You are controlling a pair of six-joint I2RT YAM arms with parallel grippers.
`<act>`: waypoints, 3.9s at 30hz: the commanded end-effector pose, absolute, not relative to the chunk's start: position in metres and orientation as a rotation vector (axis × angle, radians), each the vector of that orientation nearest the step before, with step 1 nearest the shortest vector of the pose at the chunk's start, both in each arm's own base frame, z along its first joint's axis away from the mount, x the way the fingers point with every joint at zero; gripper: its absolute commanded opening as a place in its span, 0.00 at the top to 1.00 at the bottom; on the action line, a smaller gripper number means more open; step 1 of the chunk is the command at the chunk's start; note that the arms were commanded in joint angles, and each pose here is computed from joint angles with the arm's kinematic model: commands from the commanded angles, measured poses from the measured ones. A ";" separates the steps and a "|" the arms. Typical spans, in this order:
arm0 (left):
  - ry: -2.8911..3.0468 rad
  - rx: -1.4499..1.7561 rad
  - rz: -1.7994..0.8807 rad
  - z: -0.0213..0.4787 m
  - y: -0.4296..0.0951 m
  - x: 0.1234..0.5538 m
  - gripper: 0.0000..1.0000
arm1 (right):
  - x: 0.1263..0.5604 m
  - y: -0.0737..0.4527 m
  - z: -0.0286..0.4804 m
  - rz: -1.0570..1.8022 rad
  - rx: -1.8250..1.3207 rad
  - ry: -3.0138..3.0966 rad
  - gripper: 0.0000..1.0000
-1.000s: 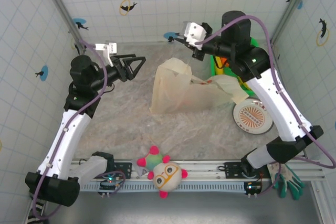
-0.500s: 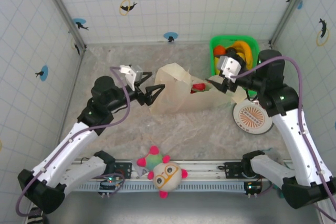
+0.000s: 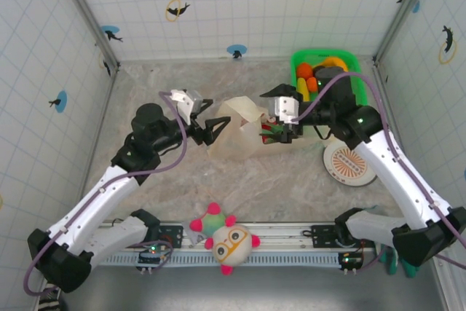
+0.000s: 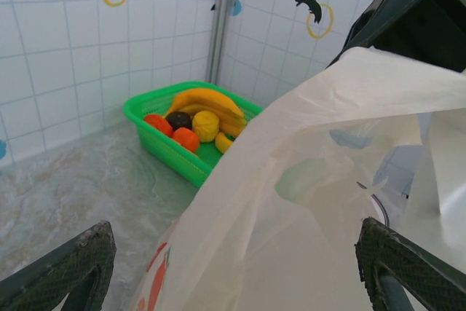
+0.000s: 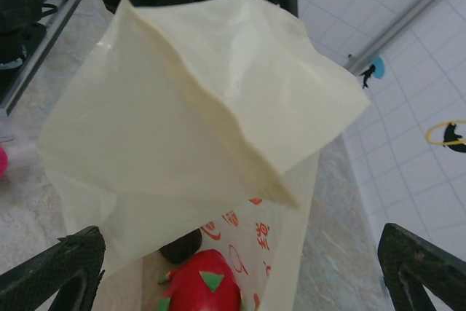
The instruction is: Place the fake fruits into the plastic bag and tie a complex knot
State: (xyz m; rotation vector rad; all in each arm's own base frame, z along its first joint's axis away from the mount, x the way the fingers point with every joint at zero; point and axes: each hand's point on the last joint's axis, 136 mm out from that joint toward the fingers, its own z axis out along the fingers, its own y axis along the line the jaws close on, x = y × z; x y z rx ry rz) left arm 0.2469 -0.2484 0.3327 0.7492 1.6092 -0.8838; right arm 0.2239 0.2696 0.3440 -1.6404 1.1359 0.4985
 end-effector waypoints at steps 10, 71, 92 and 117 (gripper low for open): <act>1.577 0.800 -0.921 0.334 -0.262 0.253 0.27 | 0.217 0.319 0.381 0.620 -1.627 0.925 0.01; 1.528 0.814 -0.954 0.358 -0.280 0.272 0.90 | 0.209 0.281 0.356 1.240 -1.278 1.350 0.06; 1.555 0.802 -0.962 0.350 -0.283 0.277 0.91 | 0.162 0.298 0.408 1.288 -1.449 1.004 0.54; 1.359 0.804 -0.893 0.397 -0.244 0.246 0.07 | 0.246 0.333 0.507 1.190 -1.024 1.123 0.95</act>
